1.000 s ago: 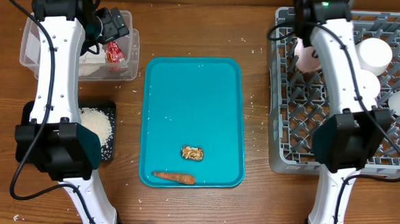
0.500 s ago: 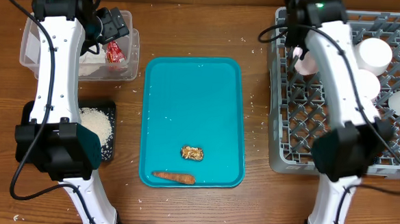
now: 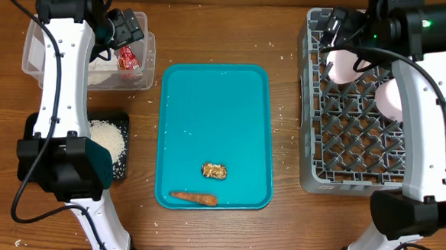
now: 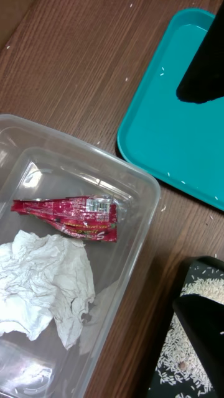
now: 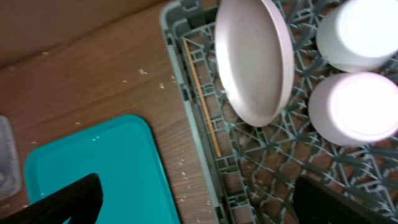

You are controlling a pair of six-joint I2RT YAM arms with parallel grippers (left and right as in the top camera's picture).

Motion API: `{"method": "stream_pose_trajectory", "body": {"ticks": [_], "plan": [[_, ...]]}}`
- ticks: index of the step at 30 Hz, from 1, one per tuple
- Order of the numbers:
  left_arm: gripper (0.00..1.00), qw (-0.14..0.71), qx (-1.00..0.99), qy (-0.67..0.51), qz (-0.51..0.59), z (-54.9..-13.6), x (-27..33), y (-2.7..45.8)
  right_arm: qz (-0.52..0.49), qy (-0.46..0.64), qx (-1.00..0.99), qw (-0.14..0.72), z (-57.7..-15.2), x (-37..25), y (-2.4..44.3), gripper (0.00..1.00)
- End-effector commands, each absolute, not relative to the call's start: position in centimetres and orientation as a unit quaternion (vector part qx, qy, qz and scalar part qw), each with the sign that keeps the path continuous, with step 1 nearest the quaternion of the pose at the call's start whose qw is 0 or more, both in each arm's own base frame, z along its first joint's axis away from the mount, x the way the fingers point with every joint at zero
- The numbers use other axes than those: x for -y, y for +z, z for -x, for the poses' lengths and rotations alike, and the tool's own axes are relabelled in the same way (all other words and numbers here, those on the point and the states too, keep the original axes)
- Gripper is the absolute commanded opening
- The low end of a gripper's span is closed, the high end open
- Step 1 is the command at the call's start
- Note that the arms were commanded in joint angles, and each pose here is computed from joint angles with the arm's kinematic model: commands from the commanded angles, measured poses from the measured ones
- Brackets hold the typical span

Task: Sort waste into correct bins and load items into the dishwasher
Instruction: 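Lower the plate upright into the dish rack and release it, then reach the left gripper to the brown food scrap and grasp it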

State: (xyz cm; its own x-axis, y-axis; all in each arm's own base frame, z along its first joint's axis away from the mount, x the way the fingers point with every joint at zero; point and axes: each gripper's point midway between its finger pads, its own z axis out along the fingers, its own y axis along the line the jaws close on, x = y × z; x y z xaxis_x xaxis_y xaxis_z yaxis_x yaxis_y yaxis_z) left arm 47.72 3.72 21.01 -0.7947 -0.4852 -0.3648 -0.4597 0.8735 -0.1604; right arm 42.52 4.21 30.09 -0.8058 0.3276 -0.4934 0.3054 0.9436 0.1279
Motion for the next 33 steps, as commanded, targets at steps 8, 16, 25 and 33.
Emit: {"method": "stream_pose_trajectory", "body": {"ticks": [8,16,25,33], "plan": [[1.0,0.207,-0.945,-0.04,0.251,-47.9,-3.3,21.6,-0.37,-0.059,-0.892,0.252,-40.6,9.4,29.7,1.0],[1.0,0.215,-0.942,-0.049,0.254,-48.3,-3.1,21.8,-0.456,-0.083,-0.852,0.246,-38.0,17.2,29.7,1.0],[1.0,0.141,-0.954,-0.227,0.134,-46.3,5.8,21.8,-0.474,-0.087,-0.84,0.248,-37.4,18.9,29.8,1.0],[1.0,0.0,-0.99,-0.142,0.008,-38.5,12.4,17.4,-0.474,-0.087,-0.84,0.248,-37.4,18.9,29.8,1.0]]}}
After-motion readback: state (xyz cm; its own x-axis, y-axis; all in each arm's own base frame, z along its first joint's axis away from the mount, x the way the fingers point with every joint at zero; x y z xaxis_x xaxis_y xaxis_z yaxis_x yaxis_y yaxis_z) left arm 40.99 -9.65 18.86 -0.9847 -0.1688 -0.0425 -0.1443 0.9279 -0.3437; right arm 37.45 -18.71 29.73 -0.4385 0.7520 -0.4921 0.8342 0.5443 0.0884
